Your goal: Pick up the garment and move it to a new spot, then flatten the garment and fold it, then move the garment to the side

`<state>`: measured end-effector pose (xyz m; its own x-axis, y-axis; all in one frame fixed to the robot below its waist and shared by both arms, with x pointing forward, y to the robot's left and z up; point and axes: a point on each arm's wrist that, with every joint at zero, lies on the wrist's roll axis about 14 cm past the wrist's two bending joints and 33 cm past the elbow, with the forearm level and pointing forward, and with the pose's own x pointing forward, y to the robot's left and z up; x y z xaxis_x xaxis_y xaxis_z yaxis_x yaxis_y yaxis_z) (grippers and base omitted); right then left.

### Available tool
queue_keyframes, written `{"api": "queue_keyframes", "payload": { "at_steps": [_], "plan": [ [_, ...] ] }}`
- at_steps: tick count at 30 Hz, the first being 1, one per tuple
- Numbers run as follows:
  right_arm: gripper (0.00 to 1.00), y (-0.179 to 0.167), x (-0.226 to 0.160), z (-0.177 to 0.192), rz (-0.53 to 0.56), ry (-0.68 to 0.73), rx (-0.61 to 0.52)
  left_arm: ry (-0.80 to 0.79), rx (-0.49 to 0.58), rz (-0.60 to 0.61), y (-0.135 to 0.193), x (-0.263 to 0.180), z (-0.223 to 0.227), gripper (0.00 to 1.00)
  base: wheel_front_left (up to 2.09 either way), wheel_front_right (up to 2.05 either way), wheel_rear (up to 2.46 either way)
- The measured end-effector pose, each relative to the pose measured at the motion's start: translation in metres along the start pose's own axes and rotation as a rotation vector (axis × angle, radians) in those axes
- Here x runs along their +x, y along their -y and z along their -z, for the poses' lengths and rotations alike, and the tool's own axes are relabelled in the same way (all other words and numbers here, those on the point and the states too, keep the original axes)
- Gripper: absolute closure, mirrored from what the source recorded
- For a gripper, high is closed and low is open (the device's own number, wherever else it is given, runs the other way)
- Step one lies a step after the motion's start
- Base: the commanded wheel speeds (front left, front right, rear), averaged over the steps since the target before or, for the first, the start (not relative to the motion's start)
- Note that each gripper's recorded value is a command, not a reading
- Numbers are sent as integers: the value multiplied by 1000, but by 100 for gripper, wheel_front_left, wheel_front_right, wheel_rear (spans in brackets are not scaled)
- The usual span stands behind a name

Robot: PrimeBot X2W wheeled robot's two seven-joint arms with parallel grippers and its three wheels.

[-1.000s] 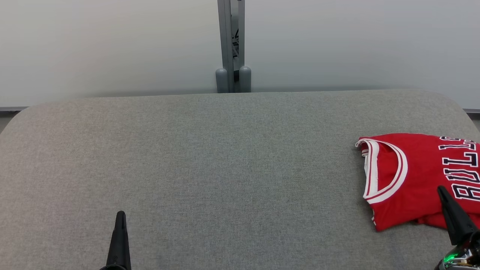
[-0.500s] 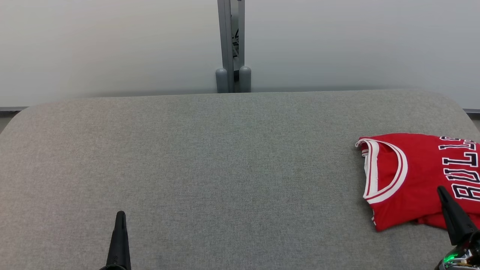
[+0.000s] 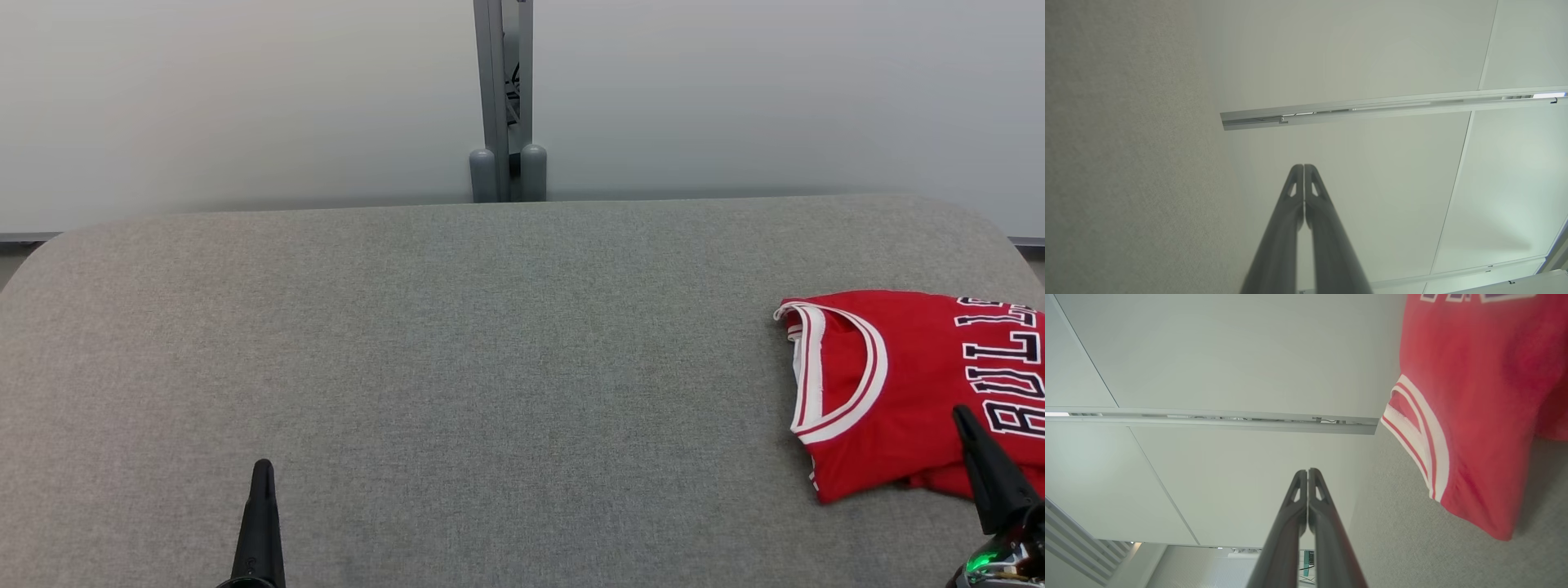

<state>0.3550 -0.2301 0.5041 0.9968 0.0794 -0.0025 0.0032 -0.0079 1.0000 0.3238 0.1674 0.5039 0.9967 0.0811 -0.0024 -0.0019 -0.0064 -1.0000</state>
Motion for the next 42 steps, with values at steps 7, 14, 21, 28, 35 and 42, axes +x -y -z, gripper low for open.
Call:
{"api": "queue_keyframes", "payload": {
  "at_steps": [7,14,21,28,35,42],
  "plan": [
    [100,0,0,0,1,-1,-2,0,0,0,0,0,0,100,0,0,0],
    [100,0,0,0,1,0,-1,0,0,0,0,0,0,100,0,0,0],
    [100,1,0,0,1,0,0,1,0,0,0,0,0,100,0,0,0],
    [100,1,0,0,1,0,0,1,0,0,0,0,0,100,0,0,0],
    [100,1,-1,0,3,-1,-2,1,0,0,0,0,0,100,0,0,0],
    [100,1,-1,0,3,-2,-1,0,0,0,0,0,0,100,0,0,0]
  ]
}}
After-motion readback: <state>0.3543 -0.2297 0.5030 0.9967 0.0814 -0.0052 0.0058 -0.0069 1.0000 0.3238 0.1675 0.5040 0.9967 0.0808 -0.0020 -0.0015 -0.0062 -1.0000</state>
